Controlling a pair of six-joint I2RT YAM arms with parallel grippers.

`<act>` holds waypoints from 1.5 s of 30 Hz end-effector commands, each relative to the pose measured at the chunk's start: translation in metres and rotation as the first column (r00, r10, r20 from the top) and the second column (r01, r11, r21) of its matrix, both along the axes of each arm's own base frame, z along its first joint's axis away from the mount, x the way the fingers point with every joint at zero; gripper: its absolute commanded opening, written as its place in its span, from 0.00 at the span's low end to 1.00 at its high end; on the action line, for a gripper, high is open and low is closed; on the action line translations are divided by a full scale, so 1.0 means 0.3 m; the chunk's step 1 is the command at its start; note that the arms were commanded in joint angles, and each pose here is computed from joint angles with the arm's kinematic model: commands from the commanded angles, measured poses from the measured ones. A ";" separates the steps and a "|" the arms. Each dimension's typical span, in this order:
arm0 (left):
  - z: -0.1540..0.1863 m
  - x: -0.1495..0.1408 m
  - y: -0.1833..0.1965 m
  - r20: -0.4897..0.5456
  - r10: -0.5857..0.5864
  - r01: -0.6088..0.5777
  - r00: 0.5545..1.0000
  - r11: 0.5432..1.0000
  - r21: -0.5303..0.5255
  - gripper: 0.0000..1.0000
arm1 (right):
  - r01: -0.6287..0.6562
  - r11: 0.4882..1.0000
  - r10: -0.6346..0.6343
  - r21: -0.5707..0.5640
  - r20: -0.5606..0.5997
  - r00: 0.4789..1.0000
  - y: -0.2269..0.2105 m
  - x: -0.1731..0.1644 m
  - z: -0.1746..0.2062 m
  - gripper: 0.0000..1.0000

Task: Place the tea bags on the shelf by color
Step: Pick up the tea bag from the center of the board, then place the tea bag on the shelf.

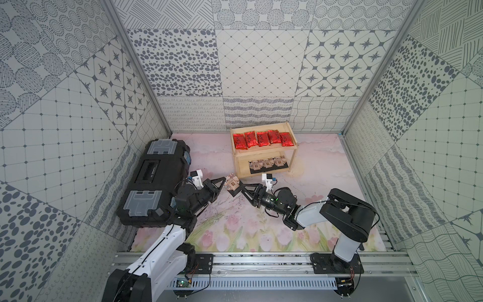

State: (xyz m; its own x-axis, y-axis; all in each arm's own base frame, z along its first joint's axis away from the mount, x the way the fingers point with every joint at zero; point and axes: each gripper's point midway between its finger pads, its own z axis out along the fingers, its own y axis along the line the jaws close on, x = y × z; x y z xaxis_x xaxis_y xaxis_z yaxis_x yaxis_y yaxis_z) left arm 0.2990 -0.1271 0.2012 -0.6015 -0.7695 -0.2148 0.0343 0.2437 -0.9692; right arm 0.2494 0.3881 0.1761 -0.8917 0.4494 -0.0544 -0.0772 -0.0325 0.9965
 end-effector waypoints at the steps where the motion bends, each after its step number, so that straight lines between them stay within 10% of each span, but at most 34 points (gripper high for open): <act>1: 0.101 0.016 0.003 0.107 0.021 -0.015 0.994 0.998 -0.053 0.00 | -0.002 0.996 0.000 0.086 0.022 1.000 0.009 0.003 0.062 0.60; 20: 0.079 0.010 0.003 0.090 0.019 -0.014 0.996 0.999 -0.053 0.00 | -0.026 0.994 0.022 0.106 0.040 0.999 0.058 0.031 0.080 0.14; 38: 0.044 -0.004 0.011 0.044 0.026 -0.026 0.999 1.000 -0.006 0.00 | 0.023 0.996 -0.029 0.089 0.057 0.998 0.003 0.064 0.077 0.00; 45: 0.003 -0.042 0.027 -0.045 0.004 0.006 0.999 0.978 0.208 0.66 | 0.263 0.965 -0.260 -0.019 0.088 0.962 -0.216 0.217 -0.021 0.00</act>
